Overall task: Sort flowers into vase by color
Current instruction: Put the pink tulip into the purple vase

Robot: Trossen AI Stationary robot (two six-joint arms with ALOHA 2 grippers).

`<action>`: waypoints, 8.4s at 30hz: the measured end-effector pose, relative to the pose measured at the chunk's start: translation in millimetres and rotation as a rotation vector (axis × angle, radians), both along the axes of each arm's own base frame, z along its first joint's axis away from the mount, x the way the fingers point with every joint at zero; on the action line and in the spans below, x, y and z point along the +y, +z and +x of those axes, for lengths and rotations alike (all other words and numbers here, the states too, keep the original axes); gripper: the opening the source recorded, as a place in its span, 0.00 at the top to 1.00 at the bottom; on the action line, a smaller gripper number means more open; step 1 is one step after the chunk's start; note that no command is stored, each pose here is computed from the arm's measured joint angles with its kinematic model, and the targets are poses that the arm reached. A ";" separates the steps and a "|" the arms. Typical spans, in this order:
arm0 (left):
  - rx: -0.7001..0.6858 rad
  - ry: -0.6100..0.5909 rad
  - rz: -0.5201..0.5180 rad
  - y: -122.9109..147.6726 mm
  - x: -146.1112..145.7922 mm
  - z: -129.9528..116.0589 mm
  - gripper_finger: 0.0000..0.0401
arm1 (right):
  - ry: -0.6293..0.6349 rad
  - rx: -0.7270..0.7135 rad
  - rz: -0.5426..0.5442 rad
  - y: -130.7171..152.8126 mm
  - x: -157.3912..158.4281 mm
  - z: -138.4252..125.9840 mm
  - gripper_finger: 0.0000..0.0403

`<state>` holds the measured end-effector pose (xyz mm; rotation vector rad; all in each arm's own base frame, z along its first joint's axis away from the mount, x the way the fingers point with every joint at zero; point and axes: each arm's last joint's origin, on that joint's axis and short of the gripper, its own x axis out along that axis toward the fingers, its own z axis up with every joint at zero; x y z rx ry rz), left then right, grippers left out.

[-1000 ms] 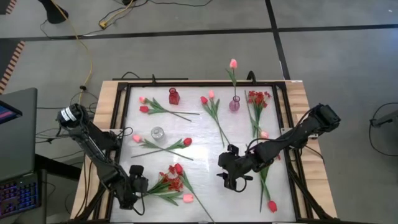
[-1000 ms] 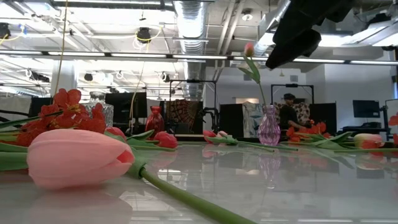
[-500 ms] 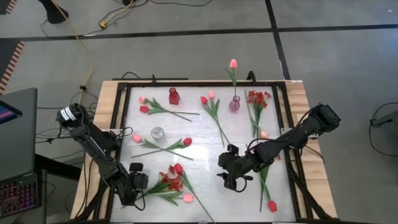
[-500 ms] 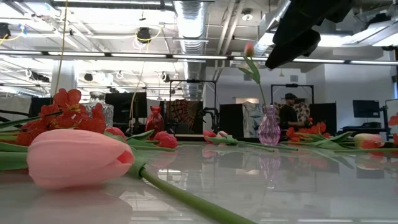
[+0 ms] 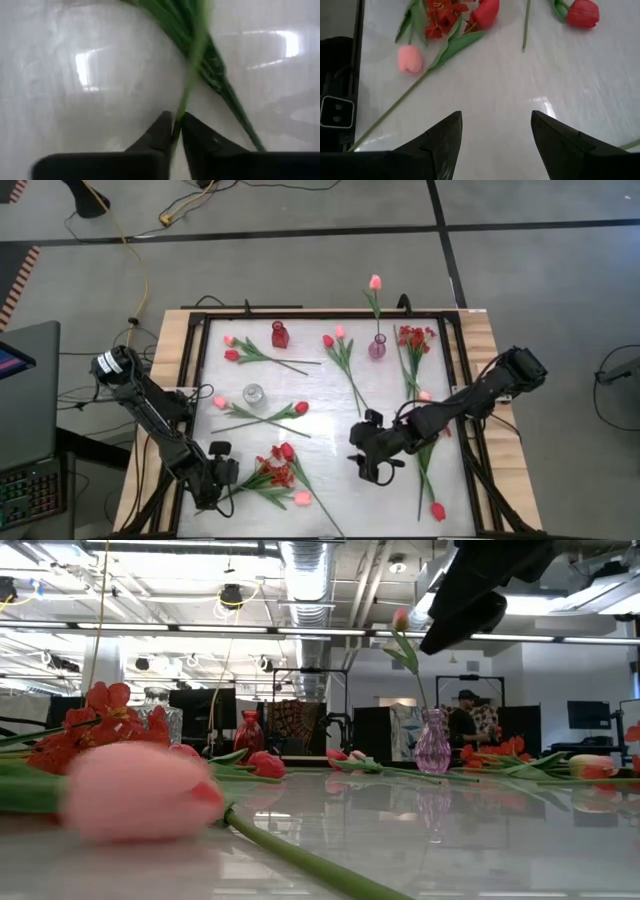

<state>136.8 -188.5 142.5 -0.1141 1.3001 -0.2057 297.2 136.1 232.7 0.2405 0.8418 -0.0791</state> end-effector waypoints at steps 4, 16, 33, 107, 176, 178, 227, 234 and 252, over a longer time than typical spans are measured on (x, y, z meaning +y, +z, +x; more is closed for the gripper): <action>-0.041 -0.020 -0.034 10.2 1.1 -1.2 0.99 | -0.014 0.002 0.003 -0.1 -5.0 2.2 0.34; -0.537 -0.030 -0.027 80.2 30.7 -10.2 1.00 | 0.011 0.009 -0.017 -0.4 -6.6 2.5 0.34; -1.238 0.073 0.125 143.0 67.1 60.1 1.00 | 0.178 -0.784 -0.238 67.2 -15.2 43.7 0.34; -1.079 0.233 0.234 117.5 118.4 99.7 0.37 | -0.113 -0.564 -0.485 120.6 -79.6 -34.4 0.92; -1.004 0.265 0.231 109.6 123.0 99.8 0.38 | -0.835 -0.423 -0.492 39.9 -222.9 -92.7 0.90; -1.004 0.268 0.228 109.6 123.0 99.8 0.38 | -0.837 -0.414 -0.493 38.1 -224.5 -91.6 0.90; -0.973 0.219 0.137 107.1 120.1 99.1 0.38 | -0.541 -0.161 -0.010 47.8 -194.5 -86.6 0.35; -0.917 0.218 0.148 101.7 120.7 97.1 0.38 | -0.488 -0.145 0.005 40.2 -158.8 -72.7 0.35; -0.881 0.208 0.162 98.2 121.2 95.6 0.38 | -0.358 -0.032 -0.033 -32.7 -118.3 -4.5 0.35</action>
